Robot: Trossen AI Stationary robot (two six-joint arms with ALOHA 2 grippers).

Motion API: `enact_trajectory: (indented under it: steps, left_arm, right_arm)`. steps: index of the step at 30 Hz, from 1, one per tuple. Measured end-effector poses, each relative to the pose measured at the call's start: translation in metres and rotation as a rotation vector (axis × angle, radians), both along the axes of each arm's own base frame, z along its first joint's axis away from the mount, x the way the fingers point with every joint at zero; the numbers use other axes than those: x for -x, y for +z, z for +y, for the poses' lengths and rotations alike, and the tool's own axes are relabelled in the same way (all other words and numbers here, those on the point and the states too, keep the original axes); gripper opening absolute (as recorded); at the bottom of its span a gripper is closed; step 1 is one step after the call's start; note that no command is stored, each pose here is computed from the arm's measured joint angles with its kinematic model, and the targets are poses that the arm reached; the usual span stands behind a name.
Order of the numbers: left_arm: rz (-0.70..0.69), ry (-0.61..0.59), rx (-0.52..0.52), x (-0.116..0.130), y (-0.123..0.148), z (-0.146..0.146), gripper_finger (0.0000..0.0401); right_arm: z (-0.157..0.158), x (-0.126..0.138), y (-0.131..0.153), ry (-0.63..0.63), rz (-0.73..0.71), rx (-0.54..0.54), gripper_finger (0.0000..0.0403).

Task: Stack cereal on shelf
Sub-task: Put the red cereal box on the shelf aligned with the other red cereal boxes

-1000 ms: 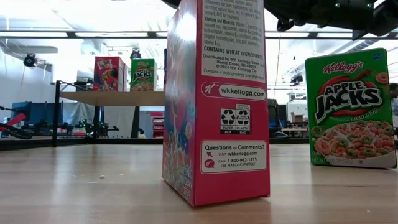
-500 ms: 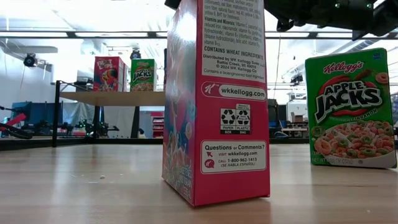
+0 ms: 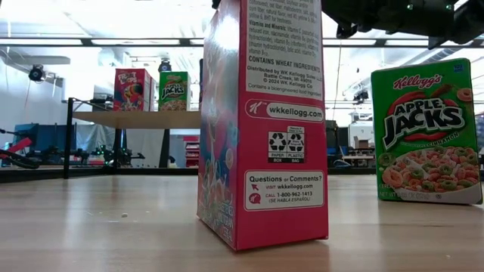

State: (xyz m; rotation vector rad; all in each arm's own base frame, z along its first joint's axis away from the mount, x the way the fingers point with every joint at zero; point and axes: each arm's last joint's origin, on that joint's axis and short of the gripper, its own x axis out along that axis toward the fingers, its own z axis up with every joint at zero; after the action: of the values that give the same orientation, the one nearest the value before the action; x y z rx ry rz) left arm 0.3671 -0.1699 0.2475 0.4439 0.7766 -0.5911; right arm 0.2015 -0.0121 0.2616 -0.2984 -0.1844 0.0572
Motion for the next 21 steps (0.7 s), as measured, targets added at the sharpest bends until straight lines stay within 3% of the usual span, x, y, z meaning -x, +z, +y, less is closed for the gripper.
enact_trajectory:
  steps: [15, 21]
  left_arm:
    - [0.009, -0.048, 0.016, -0.007, -0.007, 0.010, 0.0279]
    - [0.068, -0.084, 0.072, -0.016, -0.025, 0.013, 0.0277]
  right_arm:
    - [0.000, 0.000, 0.000, -0.001, 0.000, 0.002, 0.0013]
    - [0.000, 0.000, 0.000, -0.001, 0.000, 0.002, 0.0013]
